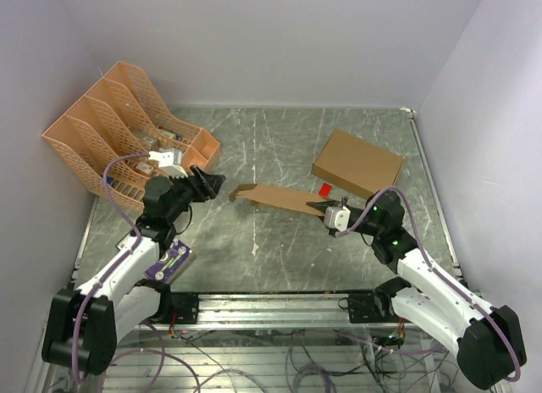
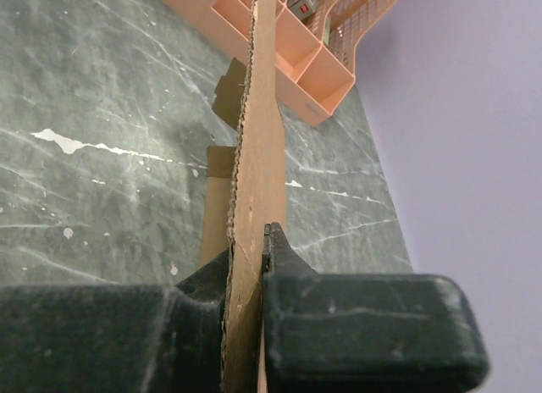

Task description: Fold the paper box

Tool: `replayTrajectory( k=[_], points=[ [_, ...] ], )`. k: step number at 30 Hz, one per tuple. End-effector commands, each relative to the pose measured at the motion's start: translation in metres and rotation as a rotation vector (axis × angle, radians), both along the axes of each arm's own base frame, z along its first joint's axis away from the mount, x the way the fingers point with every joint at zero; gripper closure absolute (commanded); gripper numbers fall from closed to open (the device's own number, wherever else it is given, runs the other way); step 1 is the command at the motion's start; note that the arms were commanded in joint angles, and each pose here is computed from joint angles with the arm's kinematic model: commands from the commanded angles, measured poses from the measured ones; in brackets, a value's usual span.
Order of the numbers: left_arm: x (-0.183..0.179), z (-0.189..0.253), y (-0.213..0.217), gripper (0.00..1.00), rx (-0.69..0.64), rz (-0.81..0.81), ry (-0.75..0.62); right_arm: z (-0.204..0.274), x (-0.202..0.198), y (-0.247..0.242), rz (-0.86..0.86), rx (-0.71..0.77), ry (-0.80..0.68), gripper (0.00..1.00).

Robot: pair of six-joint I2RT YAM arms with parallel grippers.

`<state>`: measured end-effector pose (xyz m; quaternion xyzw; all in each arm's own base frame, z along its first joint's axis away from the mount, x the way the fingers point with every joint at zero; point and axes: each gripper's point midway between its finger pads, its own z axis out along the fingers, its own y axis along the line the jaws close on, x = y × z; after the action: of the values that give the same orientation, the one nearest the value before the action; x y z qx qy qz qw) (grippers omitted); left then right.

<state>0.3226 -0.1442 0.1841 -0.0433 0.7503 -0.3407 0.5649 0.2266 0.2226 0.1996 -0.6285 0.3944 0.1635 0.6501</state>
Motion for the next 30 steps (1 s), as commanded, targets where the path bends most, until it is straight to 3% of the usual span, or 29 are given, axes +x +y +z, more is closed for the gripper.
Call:
replayTrajectory(
  k=[1, 13, 30],
  points=[
    [-0.013, -0.025, 0.011, 0.32, 0.015, 0.043, 0.082, 0.006, 0.001, 0.002, -0.019, 0.041, 0.078, 1.0],
    [-0.019, -0.05, 0.011, 0.32, -0.015, 0.057, 0.179, 0.003, -0.002, 0.002, -0.083, 0.113, 0.352, 1.0],
    [0.002, -0.046, 0.024, 0.33, 0.06, 0.123, 0.021, -0.015, 0.039, -0.015, -0.185, 0.149, 0.666, 1.0]
  ],
)
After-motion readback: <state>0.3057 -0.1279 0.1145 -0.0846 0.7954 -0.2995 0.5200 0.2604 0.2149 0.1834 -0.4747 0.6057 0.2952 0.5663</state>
